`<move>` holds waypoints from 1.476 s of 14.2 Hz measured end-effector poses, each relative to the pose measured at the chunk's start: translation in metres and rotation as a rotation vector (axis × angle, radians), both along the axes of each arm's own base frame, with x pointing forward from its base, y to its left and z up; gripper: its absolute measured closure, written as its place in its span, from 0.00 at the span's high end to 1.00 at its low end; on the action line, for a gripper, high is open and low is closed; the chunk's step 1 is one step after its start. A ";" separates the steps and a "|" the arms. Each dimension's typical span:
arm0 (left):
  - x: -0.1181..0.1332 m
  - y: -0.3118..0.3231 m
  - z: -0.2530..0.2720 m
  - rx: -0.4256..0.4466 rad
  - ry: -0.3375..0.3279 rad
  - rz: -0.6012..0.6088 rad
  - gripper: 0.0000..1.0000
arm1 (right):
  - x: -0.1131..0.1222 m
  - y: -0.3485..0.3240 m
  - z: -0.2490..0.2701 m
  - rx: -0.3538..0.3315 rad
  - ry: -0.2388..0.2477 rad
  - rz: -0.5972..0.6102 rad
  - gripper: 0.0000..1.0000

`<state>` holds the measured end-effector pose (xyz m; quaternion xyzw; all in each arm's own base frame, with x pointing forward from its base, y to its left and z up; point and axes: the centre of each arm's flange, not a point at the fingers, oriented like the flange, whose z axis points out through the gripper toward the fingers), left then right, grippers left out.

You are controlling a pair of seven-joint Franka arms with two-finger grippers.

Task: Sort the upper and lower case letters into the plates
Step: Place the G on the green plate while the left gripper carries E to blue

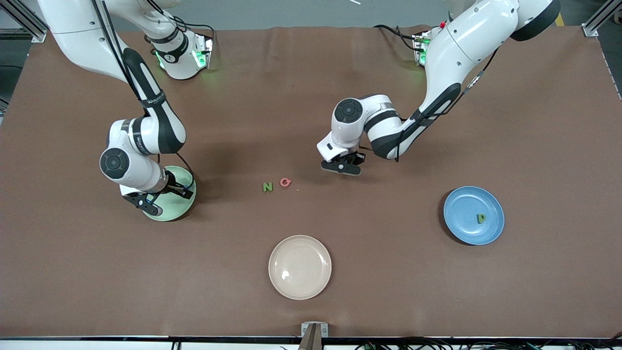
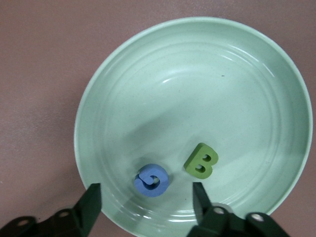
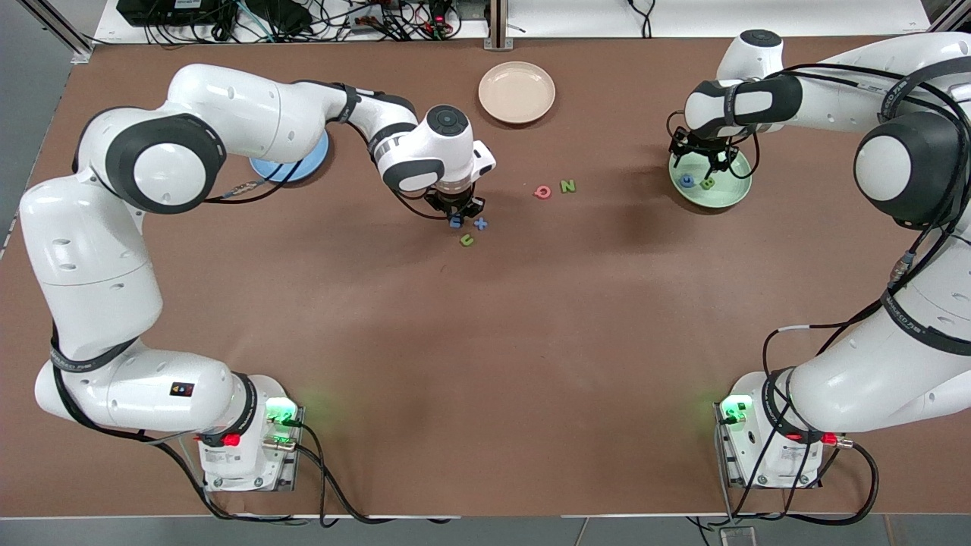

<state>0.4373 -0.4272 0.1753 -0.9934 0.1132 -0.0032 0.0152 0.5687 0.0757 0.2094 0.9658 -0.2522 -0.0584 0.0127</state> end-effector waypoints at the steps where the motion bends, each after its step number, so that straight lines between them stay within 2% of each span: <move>1: 0.000 0.000 0.000 0.000 0.000 0.000 0.28 | 0.001 0.002 0.002 0.001 -0.001 0.002 0.98; 4: 0.000 0.000 0.000 0.000 -0.001 0.016 0.28 | 0.007 0.024 0.011 0.037 0.000 -0.030 1.00; 7: 0.008 0.002 0.011 -0.001 -0.024 0.030 0.28 | 0.009 0.076 0.026 0.058 -0.022 -0.103 1.00; 12: 0.028 0.020 0.077 0.048 -0.062 0.016 0.28 | 0.003 0.185 0.032 0.053 -0.042 -0.252 1.00; 17: 0.080 0.127 0.148 0.103 0.030 -0.104 0.28 | 0.003 0.224 0.003 0.043 -0.041 -0.372 1.00; 21: 0.110 0.240 0.164 0.082 0.076 -0.208 0.28 | -0.006 0.245 -0.020 0.037 -0.044 -0.440 1.00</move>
